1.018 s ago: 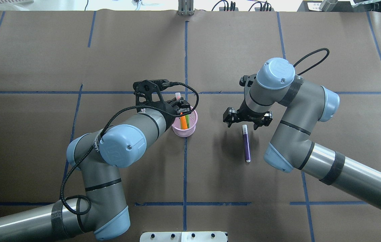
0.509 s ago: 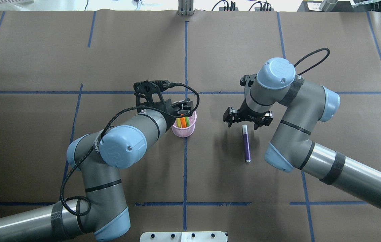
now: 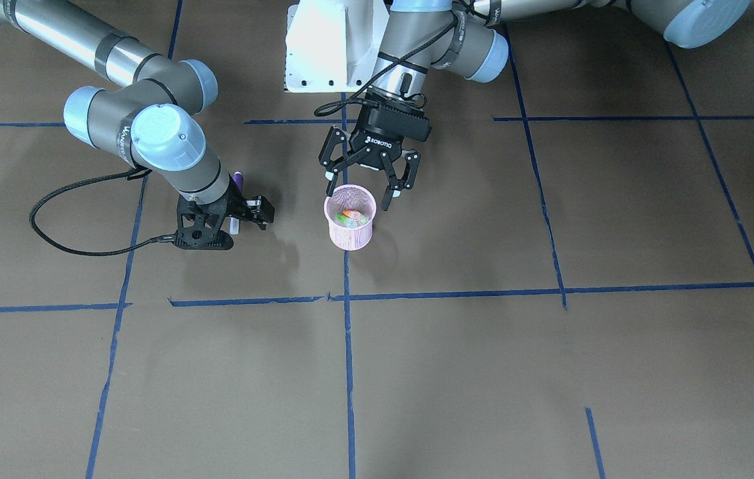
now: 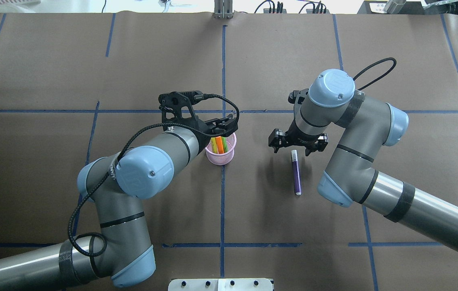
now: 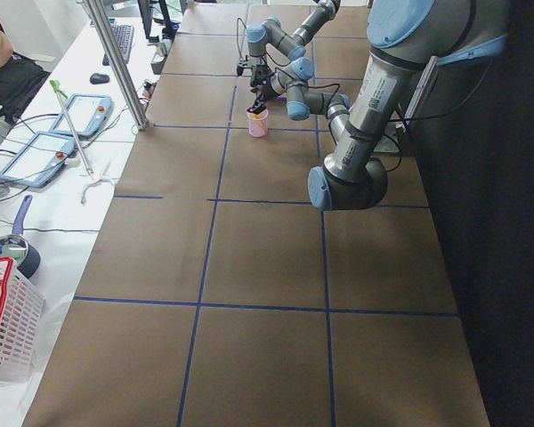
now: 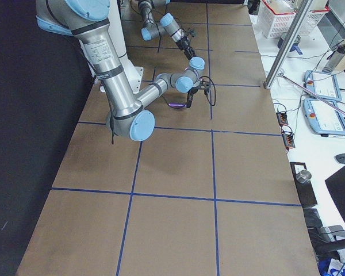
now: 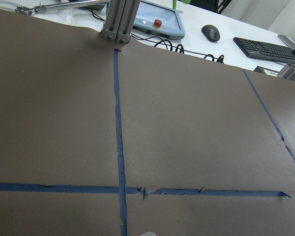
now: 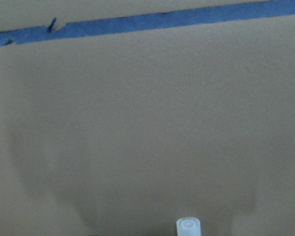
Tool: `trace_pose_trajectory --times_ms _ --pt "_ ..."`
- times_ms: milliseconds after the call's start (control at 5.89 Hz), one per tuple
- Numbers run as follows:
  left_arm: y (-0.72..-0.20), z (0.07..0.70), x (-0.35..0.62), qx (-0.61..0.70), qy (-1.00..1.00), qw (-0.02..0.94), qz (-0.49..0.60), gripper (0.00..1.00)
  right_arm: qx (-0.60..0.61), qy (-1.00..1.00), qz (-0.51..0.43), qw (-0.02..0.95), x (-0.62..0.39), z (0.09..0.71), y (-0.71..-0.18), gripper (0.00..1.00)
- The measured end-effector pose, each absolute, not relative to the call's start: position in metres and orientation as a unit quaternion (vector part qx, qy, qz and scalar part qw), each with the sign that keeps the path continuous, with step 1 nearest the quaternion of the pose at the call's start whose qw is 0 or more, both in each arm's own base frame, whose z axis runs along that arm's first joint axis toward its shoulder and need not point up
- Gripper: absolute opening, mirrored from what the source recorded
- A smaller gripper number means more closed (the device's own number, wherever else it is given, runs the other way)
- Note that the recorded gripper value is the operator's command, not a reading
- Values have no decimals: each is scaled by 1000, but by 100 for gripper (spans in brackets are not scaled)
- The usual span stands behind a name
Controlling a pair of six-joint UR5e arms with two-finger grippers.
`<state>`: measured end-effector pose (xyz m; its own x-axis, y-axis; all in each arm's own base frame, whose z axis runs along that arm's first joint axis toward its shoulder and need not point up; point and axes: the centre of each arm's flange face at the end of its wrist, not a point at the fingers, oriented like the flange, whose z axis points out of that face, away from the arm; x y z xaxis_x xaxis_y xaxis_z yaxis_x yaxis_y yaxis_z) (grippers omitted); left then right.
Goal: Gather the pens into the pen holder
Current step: 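Withdraw the left arm while the right gripper grasps the purple marker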
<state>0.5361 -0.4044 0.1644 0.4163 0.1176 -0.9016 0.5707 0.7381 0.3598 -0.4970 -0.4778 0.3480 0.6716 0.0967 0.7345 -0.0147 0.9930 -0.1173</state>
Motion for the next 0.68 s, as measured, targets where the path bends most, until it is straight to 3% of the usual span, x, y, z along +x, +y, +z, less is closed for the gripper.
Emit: trace_pose_trajectory --times_ms 170,679 --pt "-416 163 525 325 519 777 -145 100 -51 -403 31 913 -497 349 -478 91" --pt "-485 159 440 228 509 821 -123 100 -57 -395 34 916 -498 352 -478 51"
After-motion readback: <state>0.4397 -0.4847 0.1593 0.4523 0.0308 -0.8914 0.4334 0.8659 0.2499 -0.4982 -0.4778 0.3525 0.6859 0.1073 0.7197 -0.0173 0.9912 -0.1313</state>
